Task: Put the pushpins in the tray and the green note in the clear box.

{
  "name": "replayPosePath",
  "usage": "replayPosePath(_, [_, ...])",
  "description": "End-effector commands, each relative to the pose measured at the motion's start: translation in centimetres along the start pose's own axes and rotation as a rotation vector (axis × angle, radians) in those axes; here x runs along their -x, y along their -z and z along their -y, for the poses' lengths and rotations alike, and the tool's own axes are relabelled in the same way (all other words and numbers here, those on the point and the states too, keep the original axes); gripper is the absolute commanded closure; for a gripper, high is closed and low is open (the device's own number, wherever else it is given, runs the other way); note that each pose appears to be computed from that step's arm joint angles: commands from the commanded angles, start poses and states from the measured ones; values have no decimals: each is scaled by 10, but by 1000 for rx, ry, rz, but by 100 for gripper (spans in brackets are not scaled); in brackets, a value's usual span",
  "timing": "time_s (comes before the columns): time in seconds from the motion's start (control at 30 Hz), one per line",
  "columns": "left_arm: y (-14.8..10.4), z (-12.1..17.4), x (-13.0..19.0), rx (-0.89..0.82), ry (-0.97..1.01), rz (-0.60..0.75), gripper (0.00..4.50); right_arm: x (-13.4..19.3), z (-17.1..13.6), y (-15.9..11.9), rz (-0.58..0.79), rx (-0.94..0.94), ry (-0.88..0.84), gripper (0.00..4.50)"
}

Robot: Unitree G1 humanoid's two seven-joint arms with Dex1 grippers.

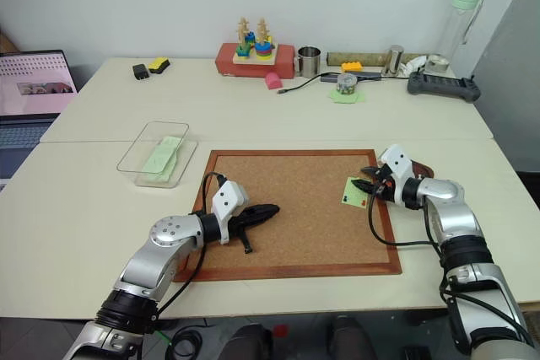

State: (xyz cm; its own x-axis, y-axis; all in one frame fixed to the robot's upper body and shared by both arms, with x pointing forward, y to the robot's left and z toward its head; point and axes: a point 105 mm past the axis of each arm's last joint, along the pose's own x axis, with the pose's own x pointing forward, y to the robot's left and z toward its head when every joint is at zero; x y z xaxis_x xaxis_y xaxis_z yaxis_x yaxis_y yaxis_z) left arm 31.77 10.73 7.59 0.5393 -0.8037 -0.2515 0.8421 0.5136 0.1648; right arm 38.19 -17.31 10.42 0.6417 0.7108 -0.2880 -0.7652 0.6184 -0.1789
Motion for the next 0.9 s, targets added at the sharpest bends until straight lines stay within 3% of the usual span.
replayPosePath(0.03, [9, -3, 5, 2, -23, -42, 450, 3, 4, -14, 49, 21, 3, 351])
replayPosePath(0.2, [10, -5, 6, 4, -30, -50, 450, 2, 0, -12, 39, 18, -22, 449])
replayPosePath(0.33, [12, -6, 7, 3, -37, -57, 450, 2, -3, -13, 38, 26, -38, 450])
replayPosePath(0.7, [15, -9, 9, 4, -57, -68, 450, 12, 4, -47, 155, 65, 6, 450])
replayPosePath(0.9, [15, -9, 8, 4, -54, -68, 450, 6, -1, -27, 67, 95, 12, 347])
